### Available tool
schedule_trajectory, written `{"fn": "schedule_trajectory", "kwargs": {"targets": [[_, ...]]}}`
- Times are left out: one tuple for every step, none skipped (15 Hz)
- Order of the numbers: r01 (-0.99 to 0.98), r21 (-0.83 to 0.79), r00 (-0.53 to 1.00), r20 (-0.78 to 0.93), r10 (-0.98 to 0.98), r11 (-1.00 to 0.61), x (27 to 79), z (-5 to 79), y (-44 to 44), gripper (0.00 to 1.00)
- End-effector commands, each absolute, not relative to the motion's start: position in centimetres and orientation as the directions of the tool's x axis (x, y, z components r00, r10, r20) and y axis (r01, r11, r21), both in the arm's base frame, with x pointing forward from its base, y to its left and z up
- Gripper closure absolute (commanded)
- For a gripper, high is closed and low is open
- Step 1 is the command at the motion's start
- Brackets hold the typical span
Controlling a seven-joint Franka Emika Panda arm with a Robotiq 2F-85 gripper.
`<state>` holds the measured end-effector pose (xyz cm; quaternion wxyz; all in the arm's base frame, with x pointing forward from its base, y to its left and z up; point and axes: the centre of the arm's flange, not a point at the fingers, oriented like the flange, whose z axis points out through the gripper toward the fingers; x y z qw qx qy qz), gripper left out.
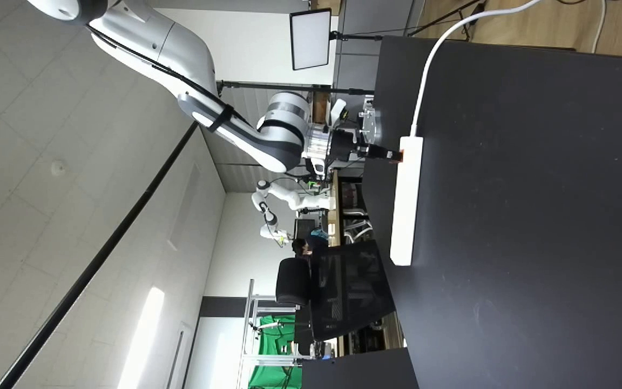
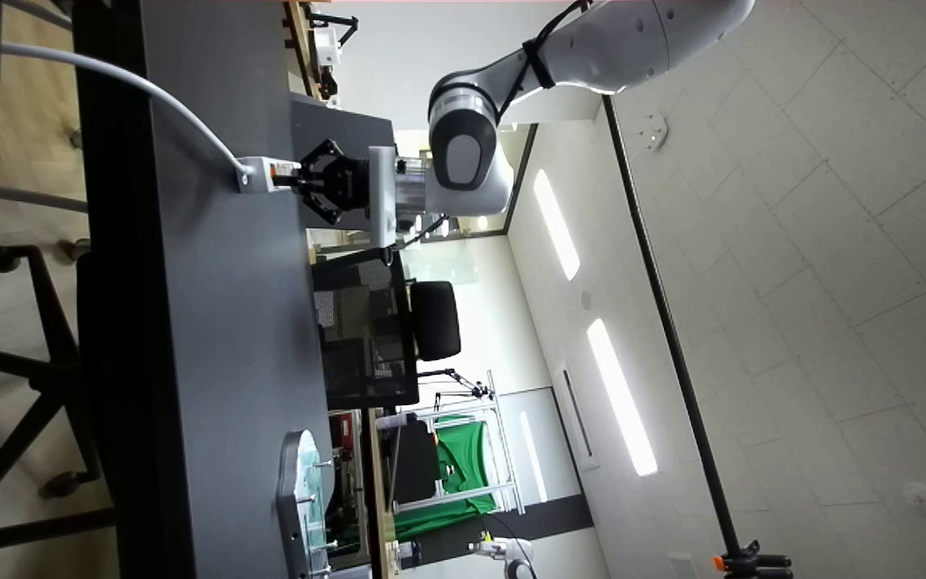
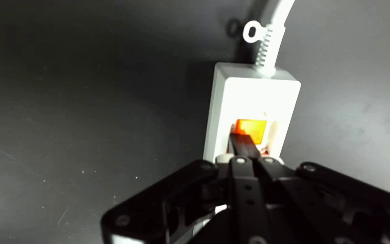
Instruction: Press the switch on the adapter
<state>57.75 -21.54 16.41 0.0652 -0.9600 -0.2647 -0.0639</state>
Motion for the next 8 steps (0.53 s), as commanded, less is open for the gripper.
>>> {"fn": "schedule_trajectory", "kwargs": {"targets": [[0.512, -0.066, 0.858, 0.098, 0.505, -0.857, 59.61, 11.51, -21.33, 1.0], [0.512, -0.06, 0.857, 0.099, 0.505, -0.857, 59.69, 11.53, -21.27, 1.0], [0.511, -0.058, 0.858, 0.102, 0.504, -0.858, 59.72, 11.61, -21.26, 1.0], [0.509, -0.058, 0.858, 0.111, 0.501, -0.859, 59.73, 11.65, -21.25, 1.0], [0.507, -0.058, 0.858, 0.135, 0.496, -0.86, 59.59, 11.74, -21.34, 1.0], [0.501, -0.053, 0.858, 0.163, 0.488, -0.864, 59.47, 11.79, -21.47, 1.0], [0.494, -0.046, 0.857, 0.194, 0.477, -0.868, 59.43, 11.8, -21.61, 1.0], [0.48, -0.034, 0.858, 0.228, 0.461, -0.877, 59.5, 11.77, -21.77, 1.0]]}}
